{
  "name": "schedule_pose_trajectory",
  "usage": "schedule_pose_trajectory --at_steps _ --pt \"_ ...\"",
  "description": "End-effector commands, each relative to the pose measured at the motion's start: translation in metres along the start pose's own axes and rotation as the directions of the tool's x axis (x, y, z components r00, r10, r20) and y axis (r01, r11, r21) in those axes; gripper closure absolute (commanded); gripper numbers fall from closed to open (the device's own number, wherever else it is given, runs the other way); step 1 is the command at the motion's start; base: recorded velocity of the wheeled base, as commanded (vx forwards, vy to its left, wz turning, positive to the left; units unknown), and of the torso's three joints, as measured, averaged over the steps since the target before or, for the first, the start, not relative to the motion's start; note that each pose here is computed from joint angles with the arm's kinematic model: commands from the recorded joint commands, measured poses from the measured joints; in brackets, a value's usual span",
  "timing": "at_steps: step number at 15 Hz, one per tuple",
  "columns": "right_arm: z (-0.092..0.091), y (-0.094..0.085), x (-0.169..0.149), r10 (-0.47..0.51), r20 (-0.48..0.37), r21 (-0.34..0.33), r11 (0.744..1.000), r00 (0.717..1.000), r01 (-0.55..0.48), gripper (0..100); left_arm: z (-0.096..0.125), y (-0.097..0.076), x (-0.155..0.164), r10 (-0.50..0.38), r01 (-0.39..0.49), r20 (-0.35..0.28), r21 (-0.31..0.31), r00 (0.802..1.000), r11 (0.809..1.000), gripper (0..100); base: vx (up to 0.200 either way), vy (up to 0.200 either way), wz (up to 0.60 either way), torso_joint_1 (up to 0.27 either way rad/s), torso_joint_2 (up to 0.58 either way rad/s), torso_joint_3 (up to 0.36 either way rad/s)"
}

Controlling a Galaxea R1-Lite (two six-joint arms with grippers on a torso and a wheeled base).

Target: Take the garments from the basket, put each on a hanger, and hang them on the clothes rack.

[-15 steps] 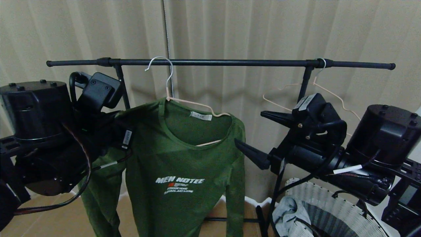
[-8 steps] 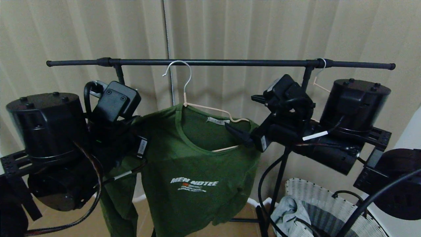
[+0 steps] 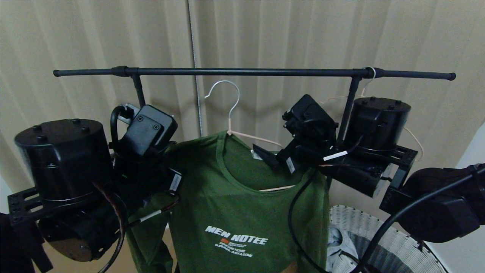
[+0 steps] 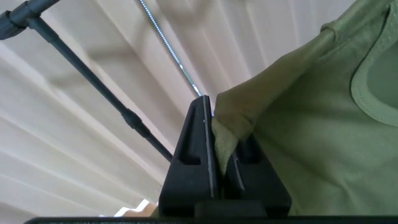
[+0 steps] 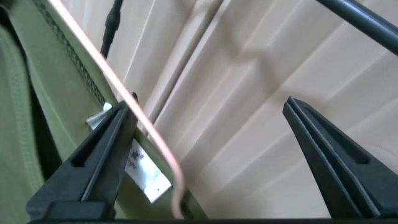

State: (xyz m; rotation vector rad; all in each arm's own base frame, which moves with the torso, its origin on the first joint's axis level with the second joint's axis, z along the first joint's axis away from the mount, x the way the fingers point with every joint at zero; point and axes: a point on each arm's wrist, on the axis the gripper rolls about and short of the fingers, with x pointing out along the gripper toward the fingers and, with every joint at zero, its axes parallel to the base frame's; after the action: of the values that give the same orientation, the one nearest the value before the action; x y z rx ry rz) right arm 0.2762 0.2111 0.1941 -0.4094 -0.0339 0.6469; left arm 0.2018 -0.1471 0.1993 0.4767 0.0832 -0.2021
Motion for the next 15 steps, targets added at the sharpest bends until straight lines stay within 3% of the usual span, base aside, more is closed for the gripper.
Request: schedule_pose_trajectory --at_steps 1,3,4,14,15 --pt "-0.0035 0.002 0.0019 0.009 -0.014 -0.017 1.0 1.0 -0.009 0 -0.0004 -0.0011 0.0002 -0.003 0.003 -0.002 0.002 1.0 1.0 100 0.0 0.0 0.0 0.0 0.0 0.0" --pt "-0.0043 0.0023 0.0012 0.01 -0.017 -0.023 1.0 1.0 -0.01 0 -0.0014 -0.0022 0.0015 -0.005 0.005 -0.007 0.005 1.0 1.0 100 0.0 0.0 0.0 0.0 0.0 0.0" --pt "-0.0042 0.0023 0.0008 0.01 -0.017 -0.025 1.0 1.0 -0.01 100 -0.001 -0.0021 0.0016 -0.005 0.005 -0.005 0.002 1.0 1.0 100 0.0 0.0 0.0 0.0 0.0 0.0" --pt "-0.0032 0.0019 0.0004 0.006 -0.009 -0.023 1.0 1.0 -0.007 100 -0.0061 -0.0024 -0.0017 -0.011 0.011 -0.017 0.008 1.0 1.0 100 0.0 0.0 0.0 0.0 0.0 0.0" --pt "-0.003 0.0018 -0.0006 0.006 -0.007 -0.023 1.0 1.0 -0.006 100 -0.0084 -0.002 -0.004 -0.013 0.014 -0.022 0.012 1.0 1.0 0 0.0 0.0 0.0 0.0 0.0 0.0"
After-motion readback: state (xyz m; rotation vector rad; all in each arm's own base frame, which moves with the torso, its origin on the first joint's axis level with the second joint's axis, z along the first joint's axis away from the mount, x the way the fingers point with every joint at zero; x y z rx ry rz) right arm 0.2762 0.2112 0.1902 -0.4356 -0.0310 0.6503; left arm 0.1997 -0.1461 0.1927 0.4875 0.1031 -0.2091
